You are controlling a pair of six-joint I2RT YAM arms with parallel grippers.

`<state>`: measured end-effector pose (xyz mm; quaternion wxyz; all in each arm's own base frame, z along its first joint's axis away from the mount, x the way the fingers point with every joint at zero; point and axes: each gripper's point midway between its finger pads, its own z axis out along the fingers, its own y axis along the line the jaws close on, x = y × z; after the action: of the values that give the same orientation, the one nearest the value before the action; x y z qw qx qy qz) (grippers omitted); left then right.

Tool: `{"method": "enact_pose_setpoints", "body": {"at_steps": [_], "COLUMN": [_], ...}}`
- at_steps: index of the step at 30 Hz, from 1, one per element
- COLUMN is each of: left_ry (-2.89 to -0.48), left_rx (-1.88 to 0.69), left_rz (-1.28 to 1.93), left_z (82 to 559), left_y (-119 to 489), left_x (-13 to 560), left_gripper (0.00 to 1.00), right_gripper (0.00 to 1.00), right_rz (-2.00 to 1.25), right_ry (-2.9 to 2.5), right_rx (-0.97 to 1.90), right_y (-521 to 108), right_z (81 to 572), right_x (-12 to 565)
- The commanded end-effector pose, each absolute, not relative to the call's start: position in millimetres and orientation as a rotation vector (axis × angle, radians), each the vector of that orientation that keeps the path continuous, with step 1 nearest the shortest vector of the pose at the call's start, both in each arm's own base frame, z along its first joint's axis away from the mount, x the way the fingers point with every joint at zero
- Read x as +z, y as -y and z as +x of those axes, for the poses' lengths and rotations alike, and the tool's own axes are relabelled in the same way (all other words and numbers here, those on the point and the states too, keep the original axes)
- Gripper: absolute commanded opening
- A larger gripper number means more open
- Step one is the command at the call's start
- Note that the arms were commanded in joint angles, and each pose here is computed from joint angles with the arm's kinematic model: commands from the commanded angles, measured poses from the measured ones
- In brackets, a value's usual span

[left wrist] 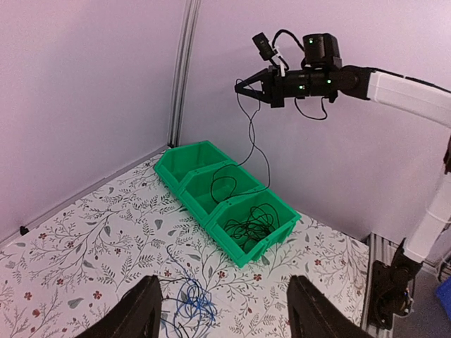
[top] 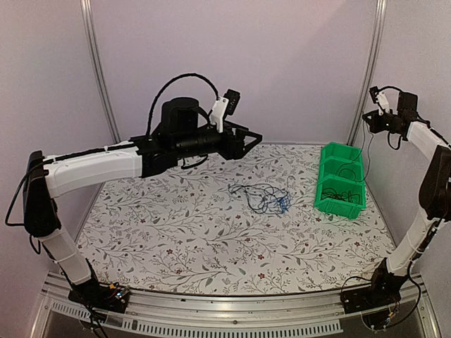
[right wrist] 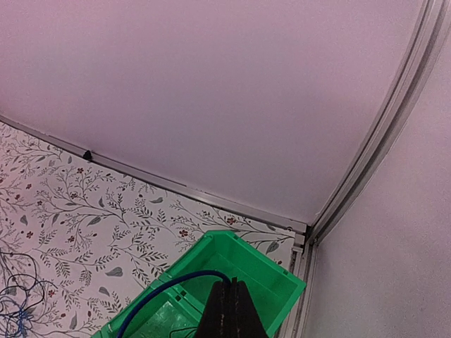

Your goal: Untangle the cables

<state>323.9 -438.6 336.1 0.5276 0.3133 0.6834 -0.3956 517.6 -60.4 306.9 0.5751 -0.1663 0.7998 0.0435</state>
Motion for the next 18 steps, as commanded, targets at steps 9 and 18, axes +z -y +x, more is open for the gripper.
{"method": "enact_pose_setpoints", "body": {"at_steps": [9, 18], "left_ry": [-1.662, -1.685], "left_rx": [-0.955, -0.955], "left_rz": [0.712, 0.690], "left_z": [330, 327], "left_y": [431, 424], "left_x": [332, 328], "left_gripper": [0.64, 0.64], "right_gripper": [0.00, 0.00], "right_rz": [-0.505, -0.499], "right_ry": [-2.267, -2.436], "right_rx": [0.324, 0.345], "right_y": [22, 12], "right_z": [503, 495], "right_x": [163, 101]}}
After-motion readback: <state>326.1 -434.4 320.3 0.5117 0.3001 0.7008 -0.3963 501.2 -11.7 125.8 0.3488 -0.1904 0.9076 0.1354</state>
